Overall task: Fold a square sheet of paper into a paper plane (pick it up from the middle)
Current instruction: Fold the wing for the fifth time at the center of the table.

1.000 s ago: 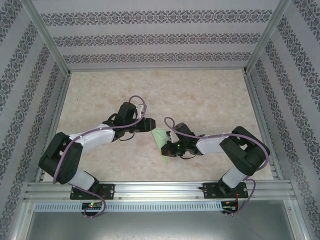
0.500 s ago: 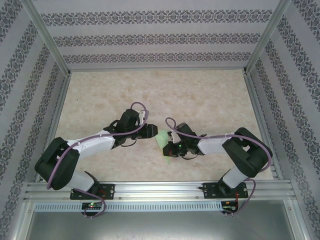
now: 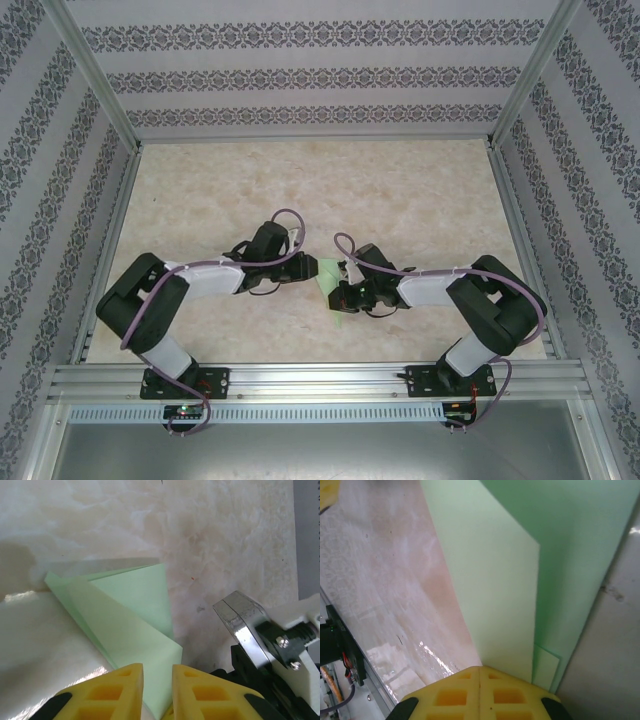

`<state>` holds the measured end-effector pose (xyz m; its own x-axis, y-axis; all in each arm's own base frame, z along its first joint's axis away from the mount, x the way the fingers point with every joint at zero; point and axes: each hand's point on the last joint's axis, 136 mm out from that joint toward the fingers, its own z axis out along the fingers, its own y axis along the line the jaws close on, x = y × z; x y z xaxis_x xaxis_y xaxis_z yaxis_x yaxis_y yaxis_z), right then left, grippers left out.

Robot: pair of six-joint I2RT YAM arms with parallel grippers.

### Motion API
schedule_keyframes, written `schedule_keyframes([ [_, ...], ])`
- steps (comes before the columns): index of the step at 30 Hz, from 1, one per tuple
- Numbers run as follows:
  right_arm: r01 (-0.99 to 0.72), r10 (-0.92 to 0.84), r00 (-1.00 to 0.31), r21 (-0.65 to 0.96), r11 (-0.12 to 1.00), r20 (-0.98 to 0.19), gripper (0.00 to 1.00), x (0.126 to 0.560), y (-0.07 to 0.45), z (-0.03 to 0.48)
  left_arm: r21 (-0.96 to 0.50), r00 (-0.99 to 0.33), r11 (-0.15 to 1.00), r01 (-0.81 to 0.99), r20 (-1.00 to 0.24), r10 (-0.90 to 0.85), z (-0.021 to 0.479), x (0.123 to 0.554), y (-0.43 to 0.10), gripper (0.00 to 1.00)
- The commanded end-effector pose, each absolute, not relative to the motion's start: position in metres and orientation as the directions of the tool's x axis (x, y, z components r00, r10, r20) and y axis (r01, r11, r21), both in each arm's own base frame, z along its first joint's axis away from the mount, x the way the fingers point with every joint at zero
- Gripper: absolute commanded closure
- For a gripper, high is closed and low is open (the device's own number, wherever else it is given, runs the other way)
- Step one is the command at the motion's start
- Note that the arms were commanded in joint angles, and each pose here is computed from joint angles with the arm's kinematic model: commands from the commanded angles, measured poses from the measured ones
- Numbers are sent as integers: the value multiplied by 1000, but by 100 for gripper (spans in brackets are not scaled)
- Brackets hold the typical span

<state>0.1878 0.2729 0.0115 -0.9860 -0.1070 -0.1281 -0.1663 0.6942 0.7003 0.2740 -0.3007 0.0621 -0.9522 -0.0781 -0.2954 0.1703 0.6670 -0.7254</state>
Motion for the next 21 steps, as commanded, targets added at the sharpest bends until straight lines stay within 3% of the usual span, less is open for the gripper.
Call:
schedule_keyframes([
  [1, -111, -74, -994, 600, 792, -85, 96, 189, 249, -19, -776, -949, 584, 238, -313, -30, 78, 273, -326, 78],
  [13, -88, -62, -996, 615, 784, -64, 96, 188, 252, -22, -794, -968, 561, 233, -243, 58, 57, 242, -337, 77],
  [21, -80, -58, -997, 618, 782, -55, 96, 189, 254, -25, -720, -964, 663, 207, -264, 15, 34, 258, -327, 79],
])
